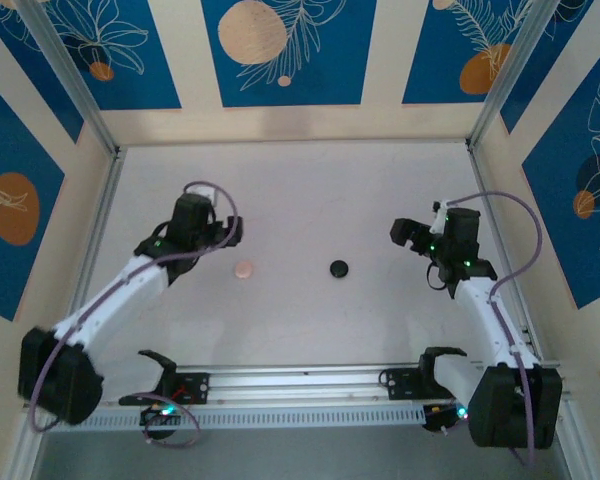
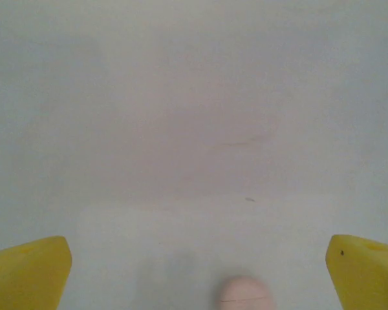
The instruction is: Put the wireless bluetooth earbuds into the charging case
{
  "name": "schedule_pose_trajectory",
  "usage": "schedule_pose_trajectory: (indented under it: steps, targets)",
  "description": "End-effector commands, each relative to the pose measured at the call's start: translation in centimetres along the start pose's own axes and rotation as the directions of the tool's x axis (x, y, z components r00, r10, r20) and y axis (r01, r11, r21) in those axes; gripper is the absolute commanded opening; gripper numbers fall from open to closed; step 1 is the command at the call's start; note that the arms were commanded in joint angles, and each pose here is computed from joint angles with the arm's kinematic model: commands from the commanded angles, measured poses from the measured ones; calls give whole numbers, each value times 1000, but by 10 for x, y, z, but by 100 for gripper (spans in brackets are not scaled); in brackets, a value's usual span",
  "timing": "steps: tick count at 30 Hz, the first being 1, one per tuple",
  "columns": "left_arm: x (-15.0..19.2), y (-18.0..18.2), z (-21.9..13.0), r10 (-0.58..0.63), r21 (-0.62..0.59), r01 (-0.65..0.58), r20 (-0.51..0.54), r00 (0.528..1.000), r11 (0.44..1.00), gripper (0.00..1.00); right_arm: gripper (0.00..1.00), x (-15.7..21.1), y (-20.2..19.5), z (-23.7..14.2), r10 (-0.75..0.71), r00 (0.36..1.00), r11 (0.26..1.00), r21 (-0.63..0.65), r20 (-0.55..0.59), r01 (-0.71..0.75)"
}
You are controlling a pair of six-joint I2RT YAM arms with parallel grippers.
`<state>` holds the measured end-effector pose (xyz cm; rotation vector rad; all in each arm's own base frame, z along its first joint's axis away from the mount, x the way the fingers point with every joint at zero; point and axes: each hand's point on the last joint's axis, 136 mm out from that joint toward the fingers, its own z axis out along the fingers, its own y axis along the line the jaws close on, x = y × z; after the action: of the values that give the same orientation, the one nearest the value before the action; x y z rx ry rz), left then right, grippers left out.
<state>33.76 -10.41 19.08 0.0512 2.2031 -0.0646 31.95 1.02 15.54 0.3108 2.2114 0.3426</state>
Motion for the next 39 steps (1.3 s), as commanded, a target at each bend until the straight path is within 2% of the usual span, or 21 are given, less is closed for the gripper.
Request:
schedule_pose_trajectory:
  steps: [1,3,5,8,10,13,16,18,19,22,23,24,26,28,29,31,34,39]
  targets:
    - [-1,60,-9,120,-314,-68,149,982,947,100,99,-9,-30,-1,-95,989,989,119,110,82]
    - [7,73,-8,164,-363,-90,179,970,928,100,99,-10,-41,0,-125,978,983,155,166,99]
    - [23,81,2,186,-390,-113,156,970,914,100,99,-9,-49,3,-134,969,981,167,209,100]
    - [45,83,22,221,-395,-144,156,963,907,100,99,-11,-49,9,-143,952,986,120,270,114]
    - [54,81,34,216,-370,-127,211,953,920,100,99,-9,-45,16,-134,952,990,69,276,120]
    - [46,70,43,233,-311,-141,283,930,940,100,99,-2,-37,33,-141,957,989,-5,252,147]
    - [34,63,48,306,-318,-184,394,866,930,100,99,-6,-29,46,-175,950,979,-54,260,195]
    - [40,75,59,284,-322,-148,430,857,935,100,99,-11,-24,54,-212,934,968,-70,287,241]
    - [36,77,54,270,-326,-122,463,844,938,100,99,-10,-23,59,-202,947,968,-94,250,231]
    - [52,85,63,182,-219,-95,421,889,971,100,99,-8,-5,66,-240,949,936,-210,206,282]
    - [48,90,71,166,-214,-78,436,885,974,100,99,-6,-1,66,-252,947,928,-228,201,295]
    - [42,91,72,167,-222,-73,443,881,972,100,99,-6,2,65,-264,941,921,-233,210,311]
    - [52,92,82,127,-169,-73,340,932,983,100,99,-5,3,64,-267,940,920,-233,214,315]
    - [43,108,91,75,-181,-11,348,934,983,100,99,-5,1,65,-266,941,924,-224,210,311]
    - [48,111,95,47,-182,4,279,959,983,100,99,-7,-3,67,-255,944,934,-200,207,296]
    - [47,111,93,57,-185,4,322,945,983,100,99,-9,-10,68,-236,949,949,-161,207,271]
    - [47,112,93,55,-189,6,313,948,982,100,99,-14,-26,66,-201,953,972,-74,225,222]
    - [48,111,93,55,-186,4,312,948,983,100,99,-17,-32,64,-177,956,980,-50,236,193]
